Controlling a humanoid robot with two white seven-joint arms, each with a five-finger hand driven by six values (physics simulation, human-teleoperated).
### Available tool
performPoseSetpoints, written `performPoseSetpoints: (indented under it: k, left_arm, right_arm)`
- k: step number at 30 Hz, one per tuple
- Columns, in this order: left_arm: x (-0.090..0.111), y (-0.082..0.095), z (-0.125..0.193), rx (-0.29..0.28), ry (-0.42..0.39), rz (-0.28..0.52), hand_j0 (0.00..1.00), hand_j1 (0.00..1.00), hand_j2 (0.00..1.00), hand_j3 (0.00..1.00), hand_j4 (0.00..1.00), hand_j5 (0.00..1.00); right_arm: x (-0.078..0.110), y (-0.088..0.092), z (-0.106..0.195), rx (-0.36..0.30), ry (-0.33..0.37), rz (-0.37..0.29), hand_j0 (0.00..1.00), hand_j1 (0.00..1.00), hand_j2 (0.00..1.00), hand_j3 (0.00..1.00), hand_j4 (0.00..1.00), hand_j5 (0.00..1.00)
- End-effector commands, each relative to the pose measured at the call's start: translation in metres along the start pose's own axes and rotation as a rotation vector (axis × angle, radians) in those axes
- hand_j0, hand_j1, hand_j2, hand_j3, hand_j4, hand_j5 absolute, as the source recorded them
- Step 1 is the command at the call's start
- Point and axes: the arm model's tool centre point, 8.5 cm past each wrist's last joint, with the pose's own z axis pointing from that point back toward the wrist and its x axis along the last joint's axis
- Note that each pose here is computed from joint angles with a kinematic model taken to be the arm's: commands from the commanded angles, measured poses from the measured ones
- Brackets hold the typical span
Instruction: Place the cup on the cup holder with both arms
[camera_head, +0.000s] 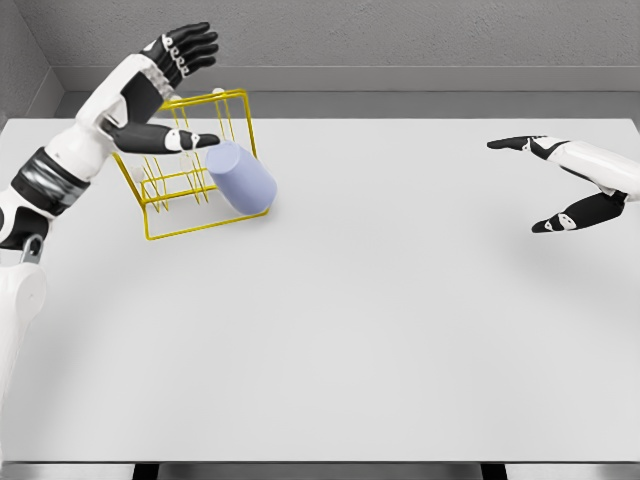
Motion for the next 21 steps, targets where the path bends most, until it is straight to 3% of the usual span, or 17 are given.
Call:
performPoseSetpoints:
  k: [1,11,14,17,21]
  left_arm:
    - [0.014,0.007,0.004,-0.006,-0.024,-0.017,1.0,1.0,1.0,1.0,1.0,1.0]
    - [0.031,0.012,0.045,0.004,-0.041,-0.025,1.0,1.0,1.0,1.0,1.0,1.0]
    - [0.03,0.008,0.056,0.013,-0.044,-0.024,1.0,1.0,1.0,1.0,1.0,1.0]
    - [0.034,0.002,0.068,0.024,-0.138,-0.058,1.0,1.0,1.0,1.0,1.0,1.0]
    - [0.033,-0.004,0.083,0.002,-0.111,-0.072,1.0,1.0,1.0,1.0,1.0,1.0]
  right_arm:
    - [0.0,-0.001,0.0,-0.005,0.0,-0.005,1.0,1.0,1.0,1.0,1.0,1.0]
    - [0.0,-0.001,0.0,-0.005,0.0,-0.005,1.0,1.0,1.0,1.0,1.0,1.0]
    - [0.0,-0.001,0.0,-0.005,0.0,-0.005,1.0,1.0,1.0,1.0,1.0,1.0]
    - [0.0,-0.002,0.001,-0.006,0.0,-0.004,1.0,1.0,1.0,1.0,1.0,1.0]
    - [0.0,-0.001,0.001,-0.005,0.002,-0.005,1.0,1.0,1.0,1.0,1.0,1.0]
